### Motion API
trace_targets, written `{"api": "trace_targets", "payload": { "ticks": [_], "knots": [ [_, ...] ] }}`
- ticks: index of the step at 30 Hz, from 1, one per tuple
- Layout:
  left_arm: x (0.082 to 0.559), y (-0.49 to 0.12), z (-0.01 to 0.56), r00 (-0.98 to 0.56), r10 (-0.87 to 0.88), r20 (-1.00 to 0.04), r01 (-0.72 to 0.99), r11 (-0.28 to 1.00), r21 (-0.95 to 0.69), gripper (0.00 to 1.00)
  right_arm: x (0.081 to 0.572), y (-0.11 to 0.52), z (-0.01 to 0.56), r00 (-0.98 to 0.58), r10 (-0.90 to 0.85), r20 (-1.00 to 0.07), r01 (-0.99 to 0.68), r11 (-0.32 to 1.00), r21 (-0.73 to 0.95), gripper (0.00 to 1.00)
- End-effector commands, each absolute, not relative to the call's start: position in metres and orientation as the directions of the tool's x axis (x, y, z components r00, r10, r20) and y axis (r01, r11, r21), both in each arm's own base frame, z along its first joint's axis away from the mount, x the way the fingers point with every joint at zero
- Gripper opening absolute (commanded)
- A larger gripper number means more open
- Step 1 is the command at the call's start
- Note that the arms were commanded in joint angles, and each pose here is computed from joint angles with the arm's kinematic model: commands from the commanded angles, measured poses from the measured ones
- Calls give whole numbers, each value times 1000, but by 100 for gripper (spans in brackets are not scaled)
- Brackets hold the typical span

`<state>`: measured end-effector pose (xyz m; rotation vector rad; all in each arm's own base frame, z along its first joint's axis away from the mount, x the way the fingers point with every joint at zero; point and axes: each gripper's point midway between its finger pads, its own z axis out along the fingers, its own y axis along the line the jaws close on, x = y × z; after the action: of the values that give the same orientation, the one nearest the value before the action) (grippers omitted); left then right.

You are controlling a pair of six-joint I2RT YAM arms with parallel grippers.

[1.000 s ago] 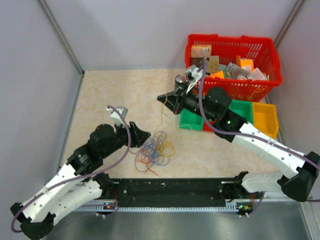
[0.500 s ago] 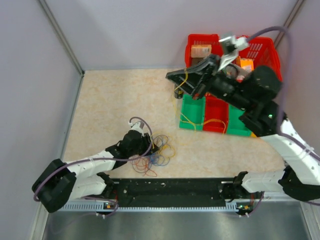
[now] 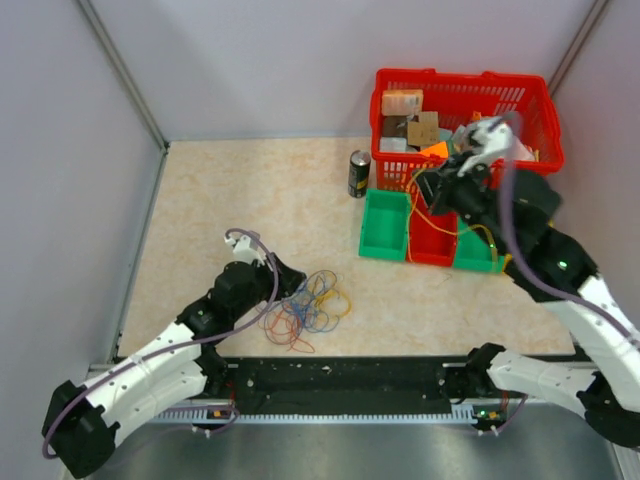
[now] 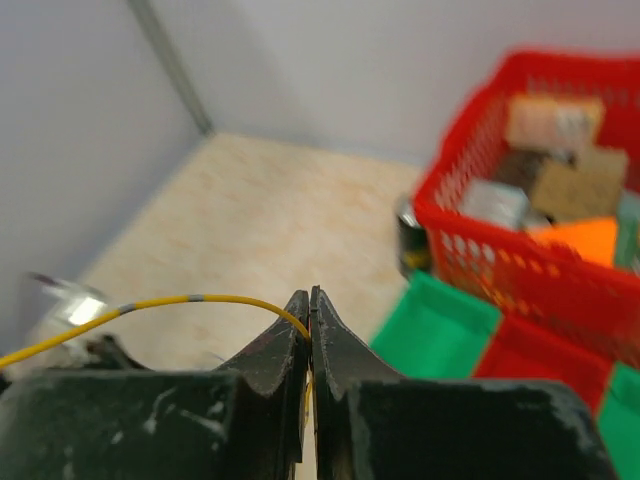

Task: Untangle the cables

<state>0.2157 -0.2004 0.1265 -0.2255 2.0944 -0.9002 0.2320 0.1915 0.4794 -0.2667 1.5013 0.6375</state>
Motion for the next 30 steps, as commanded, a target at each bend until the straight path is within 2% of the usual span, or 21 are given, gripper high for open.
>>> {"api": "trace_targets", "payload": {
  "ticks": [1,5,10,19,30],
  "knots": [
    [216,-201,164,-611,-382,-694,247,741,-625,55,282,146,361,-284,68,-956,-243,960,141,0],
    [207,-219,185,-632,-332,-700,350,683,-640,62,299,90,335,-325,105,-940,-12,993,115,0],
    [202,-239,198,-653,-300,-695,431,607,-667,67,316,26,318,-339,168,-926,250,965,84,0],
    [196,-245,204,-667,-247,-703,471,591,-655,68,347,-37,309,-348,197,-917,495,869,-1,0],
    [187,-244,206,-676,-240,-697,486,566,-666,69,330,-94,324,-246,266,-932,658,752,41,0]
  ]
}}
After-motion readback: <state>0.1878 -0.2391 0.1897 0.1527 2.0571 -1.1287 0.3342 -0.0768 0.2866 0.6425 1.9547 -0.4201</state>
